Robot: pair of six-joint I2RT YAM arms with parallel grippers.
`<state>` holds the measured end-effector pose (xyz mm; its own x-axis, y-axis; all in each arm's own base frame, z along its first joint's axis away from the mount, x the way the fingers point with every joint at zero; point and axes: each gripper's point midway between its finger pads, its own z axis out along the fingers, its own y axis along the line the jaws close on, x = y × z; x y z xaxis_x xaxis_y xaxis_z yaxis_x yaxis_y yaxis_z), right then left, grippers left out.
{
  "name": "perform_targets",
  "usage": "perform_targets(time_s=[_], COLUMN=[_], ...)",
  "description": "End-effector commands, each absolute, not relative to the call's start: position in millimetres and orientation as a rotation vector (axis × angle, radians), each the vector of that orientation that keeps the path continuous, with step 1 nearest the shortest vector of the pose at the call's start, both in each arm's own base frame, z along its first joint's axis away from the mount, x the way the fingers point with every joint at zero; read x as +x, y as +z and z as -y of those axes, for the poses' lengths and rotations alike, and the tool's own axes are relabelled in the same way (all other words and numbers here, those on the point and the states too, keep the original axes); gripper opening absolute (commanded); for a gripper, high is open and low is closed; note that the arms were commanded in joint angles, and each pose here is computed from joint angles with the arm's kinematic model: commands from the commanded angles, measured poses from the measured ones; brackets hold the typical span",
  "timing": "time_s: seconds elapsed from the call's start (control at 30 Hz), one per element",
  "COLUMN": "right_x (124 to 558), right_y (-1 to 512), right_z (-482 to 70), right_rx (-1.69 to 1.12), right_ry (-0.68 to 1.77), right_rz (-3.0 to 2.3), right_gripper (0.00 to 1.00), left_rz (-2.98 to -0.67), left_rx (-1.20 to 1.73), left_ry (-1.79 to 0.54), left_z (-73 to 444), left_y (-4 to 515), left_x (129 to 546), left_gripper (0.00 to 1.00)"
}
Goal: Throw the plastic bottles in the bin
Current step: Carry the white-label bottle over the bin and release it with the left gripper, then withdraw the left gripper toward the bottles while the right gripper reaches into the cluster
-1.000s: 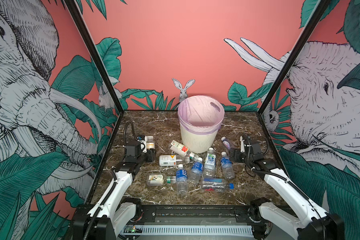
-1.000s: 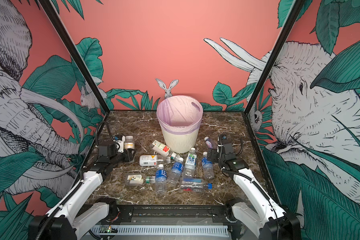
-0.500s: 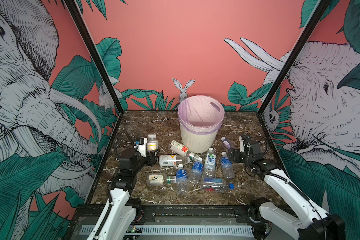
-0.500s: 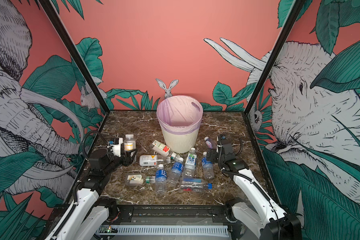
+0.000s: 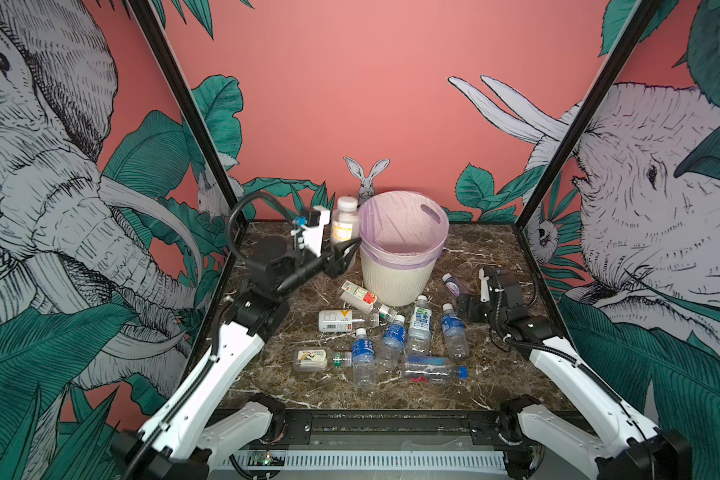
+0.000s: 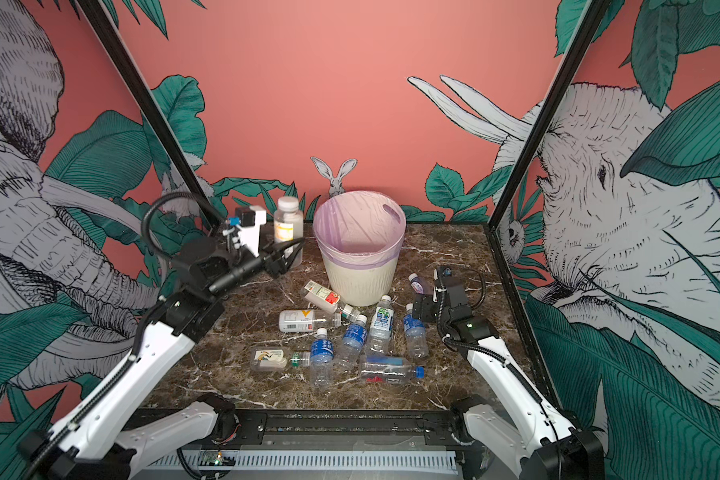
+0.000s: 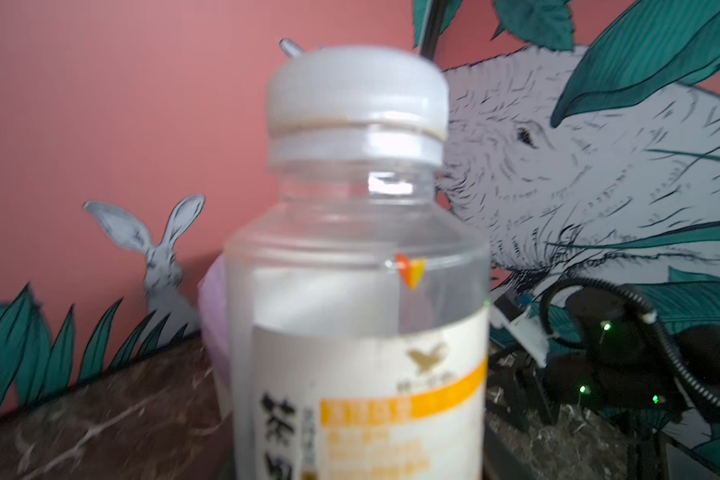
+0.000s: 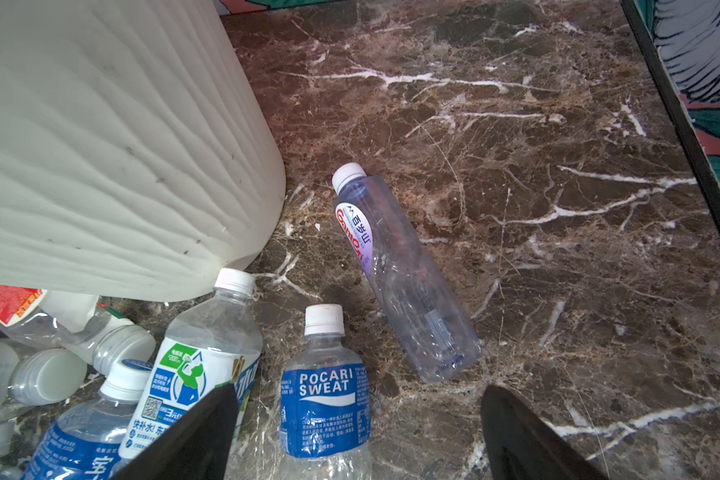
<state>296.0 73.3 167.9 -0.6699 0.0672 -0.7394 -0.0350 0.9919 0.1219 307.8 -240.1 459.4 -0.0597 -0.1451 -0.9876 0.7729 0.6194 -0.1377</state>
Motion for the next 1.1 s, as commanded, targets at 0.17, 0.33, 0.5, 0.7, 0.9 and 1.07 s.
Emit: perform_targets(time_s=[0.17,0.33,0.5,0.7,0.9,1.07], right_x=[300.9,297.4,293.5,290.6,284.5,277.4], right_y=[198.2,208.0,204.7,196.5,190.9,183.1], right_z=[-77.7,-76.3,-78.2,-76.9,-75.7,-82.4], right_rx=[0.044,0.037,0.021,0.009,-0.003,-0.022], right_ry=[0.197,0.196,0.202,0.183,0.174,0.202], right_rz=[-2.244,-2.229,-2.241,-2.265,-2.286,-2.334], right_gripper=[0.97,0.99,0.98,0.98,0.98,0.97], left_rz=[-1.514,-1.491,-1.499,-1.576,-1.667,-1.800], left_rx=[0.568,0.566,0.542,0.496,0.517,0.530], left_ry=[-0.910,-0.854,-0.828,-0.789,-0.607,-0.498], left_z=[297.4,285.8,268.8,241.3,210.1,185.1], left_y=[492.1,502.4,500.3,478.3,429.4,377.0], left_x=[397.2,391.6,376.2,365.3,340.2,314.9], left_gripper=[1.00,1.00,1.00,0.99,1.00,1.00])
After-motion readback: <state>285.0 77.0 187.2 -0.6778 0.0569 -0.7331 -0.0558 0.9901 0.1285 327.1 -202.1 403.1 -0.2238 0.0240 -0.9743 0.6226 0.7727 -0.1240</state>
